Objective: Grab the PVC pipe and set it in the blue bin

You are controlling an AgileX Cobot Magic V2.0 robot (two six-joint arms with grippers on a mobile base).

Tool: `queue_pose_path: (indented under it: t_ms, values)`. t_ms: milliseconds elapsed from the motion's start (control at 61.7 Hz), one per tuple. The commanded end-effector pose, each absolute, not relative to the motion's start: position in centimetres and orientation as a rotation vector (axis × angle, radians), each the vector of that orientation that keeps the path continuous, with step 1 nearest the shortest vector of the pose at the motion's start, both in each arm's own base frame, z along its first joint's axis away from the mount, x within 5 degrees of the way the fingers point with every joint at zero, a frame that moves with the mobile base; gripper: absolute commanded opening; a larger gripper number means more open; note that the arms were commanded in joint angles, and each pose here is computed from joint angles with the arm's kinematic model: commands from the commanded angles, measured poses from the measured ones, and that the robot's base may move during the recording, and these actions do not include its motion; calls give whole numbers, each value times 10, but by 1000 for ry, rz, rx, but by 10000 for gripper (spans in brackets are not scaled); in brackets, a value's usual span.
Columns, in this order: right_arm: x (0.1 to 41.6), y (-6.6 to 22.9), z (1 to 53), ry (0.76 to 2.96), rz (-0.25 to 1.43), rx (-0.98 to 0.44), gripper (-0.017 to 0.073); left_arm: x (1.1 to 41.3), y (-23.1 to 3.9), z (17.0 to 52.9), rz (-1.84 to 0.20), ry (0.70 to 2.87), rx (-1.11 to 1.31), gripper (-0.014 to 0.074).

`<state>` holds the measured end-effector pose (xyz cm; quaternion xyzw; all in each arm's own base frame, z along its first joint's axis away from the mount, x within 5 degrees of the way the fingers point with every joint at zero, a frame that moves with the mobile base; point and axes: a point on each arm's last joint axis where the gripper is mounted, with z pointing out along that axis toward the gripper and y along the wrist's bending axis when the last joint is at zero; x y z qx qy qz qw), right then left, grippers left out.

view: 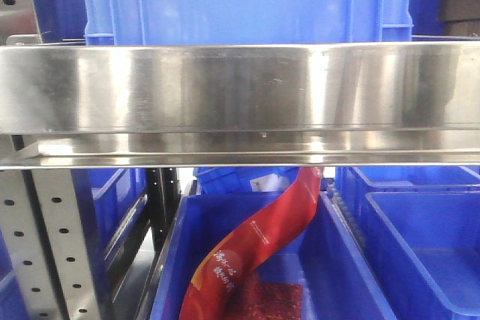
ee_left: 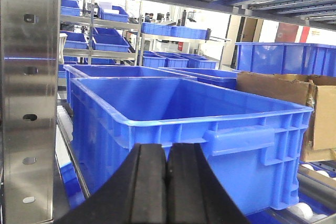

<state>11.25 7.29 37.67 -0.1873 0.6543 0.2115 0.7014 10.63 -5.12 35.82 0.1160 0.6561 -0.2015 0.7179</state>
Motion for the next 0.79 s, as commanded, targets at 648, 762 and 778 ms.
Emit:
queue_pose_path:
  t_ms: [648,762,778]
  values:
    - [64,14,291,1463,135,-207,-169,104,-51,360,-454,1428,253,-111]
    - [58,9,267,1475,73,-152,-169,104,-51,360,-454,1428,253,-111]
    - [58,8,264,1476,67,-147,-169,104,-51,360,-454,1428,253,-111]
